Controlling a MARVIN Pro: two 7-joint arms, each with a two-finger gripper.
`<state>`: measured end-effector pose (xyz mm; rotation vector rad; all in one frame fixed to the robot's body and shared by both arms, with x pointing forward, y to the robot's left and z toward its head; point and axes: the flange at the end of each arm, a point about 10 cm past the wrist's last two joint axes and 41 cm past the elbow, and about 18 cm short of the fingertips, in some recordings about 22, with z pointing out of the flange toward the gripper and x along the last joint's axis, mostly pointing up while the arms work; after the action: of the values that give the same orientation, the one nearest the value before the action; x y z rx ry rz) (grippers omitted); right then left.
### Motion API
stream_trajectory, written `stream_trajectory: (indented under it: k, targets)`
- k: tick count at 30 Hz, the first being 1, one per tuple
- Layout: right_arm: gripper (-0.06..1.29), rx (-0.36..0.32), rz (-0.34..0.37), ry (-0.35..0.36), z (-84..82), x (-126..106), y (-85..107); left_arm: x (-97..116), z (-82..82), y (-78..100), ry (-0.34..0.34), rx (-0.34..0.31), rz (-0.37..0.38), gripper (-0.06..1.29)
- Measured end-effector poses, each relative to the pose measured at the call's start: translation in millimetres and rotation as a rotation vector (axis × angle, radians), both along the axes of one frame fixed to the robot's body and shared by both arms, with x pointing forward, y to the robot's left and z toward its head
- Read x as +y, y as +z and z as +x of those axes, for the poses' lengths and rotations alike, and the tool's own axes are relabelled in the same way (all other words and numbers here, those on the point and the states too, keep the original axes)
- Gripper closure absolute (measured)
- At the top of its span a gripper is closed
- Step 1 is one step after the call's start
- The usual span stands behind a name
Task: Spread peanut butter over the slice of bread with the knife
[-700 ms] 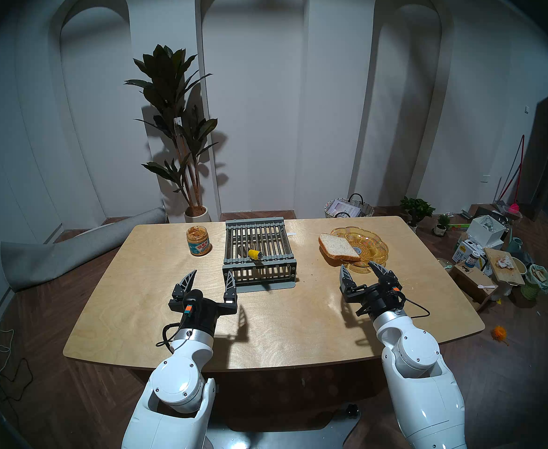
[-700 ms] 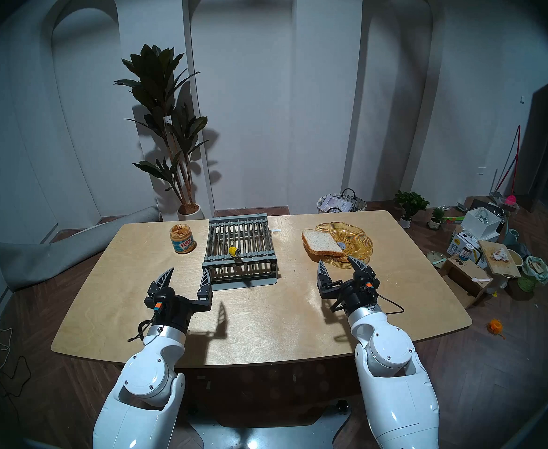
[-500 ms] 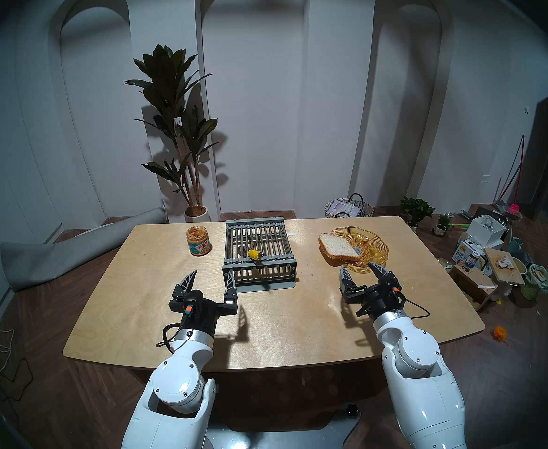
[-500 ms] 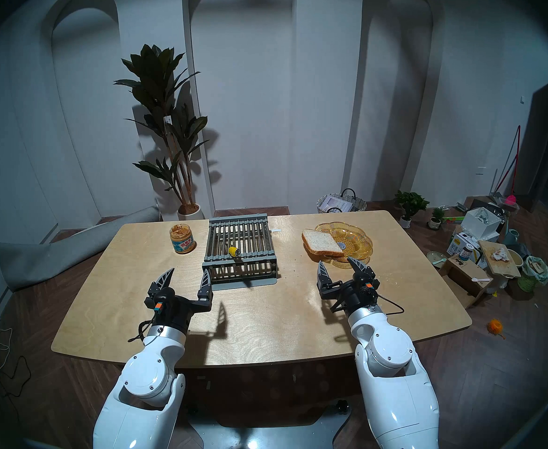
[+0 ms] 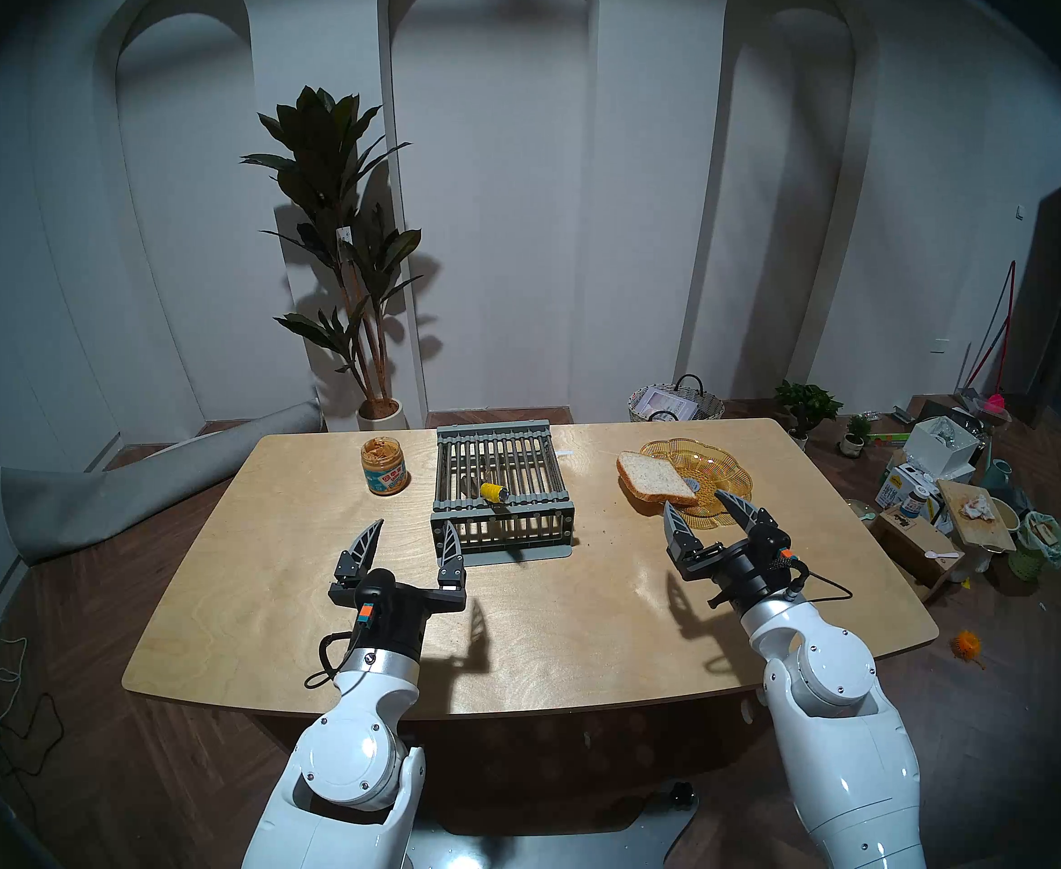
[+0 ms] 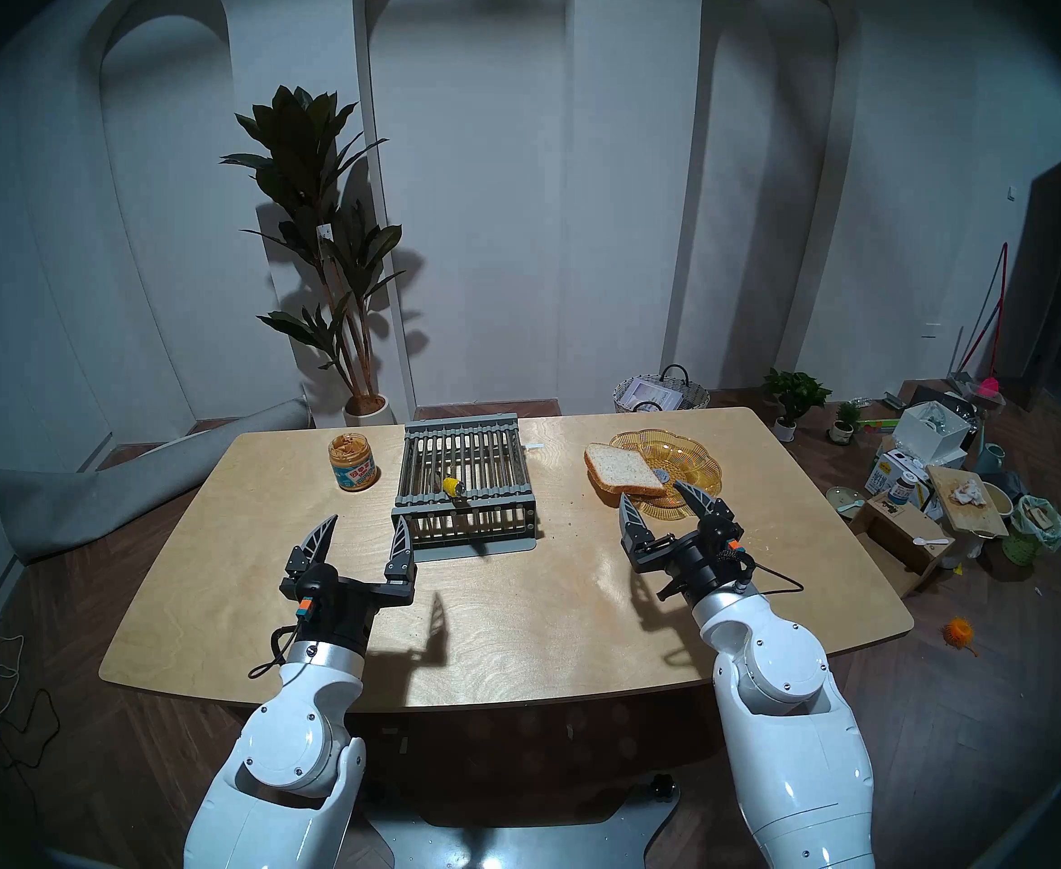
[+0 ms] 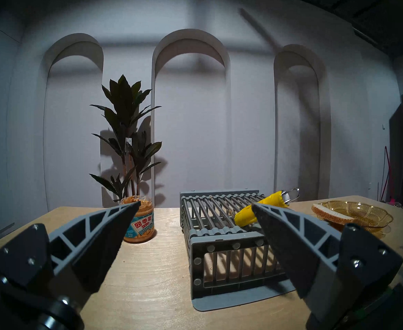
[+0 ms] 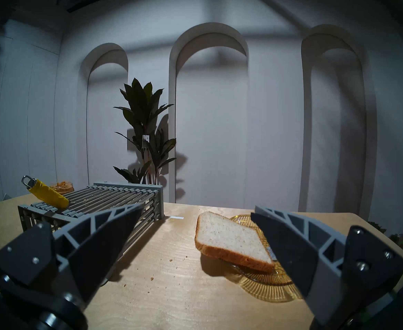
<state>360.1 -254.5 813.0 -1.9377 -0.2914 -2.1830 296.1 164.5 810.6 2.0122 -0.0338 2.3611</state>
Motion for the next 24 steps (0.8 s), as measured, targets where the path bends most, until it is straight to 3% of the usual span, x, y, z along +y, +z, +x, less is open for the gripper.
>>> stream_trajectory:
  k: [5,11,17,24]
  targets:
    - [0.0,-0.019,0.0,-0.006,8.7,-15.2,4.2,-13.4,3.7,7.3,-0.03,-0.034,-0.019,-0.02]
    - [0.0,-0.023,-0.004,-0.029,19.6,-36.7,4.7,-34.1,19.0,23.6,-0.094,-0.076,-0.011,-0.02]
    - [0.0,-0.043,-0.004,-0.049,27.8,-54.3,12.3,-58.9,28.3,37.4,-0.151,-0.088,-0.008,-0.02]
    - [0.0,-0.063,0.002,-0.078,35.3,-72.9,17.6,-83.2,34.6,35.5,-0.143,-0.073,0.015,-0.02]
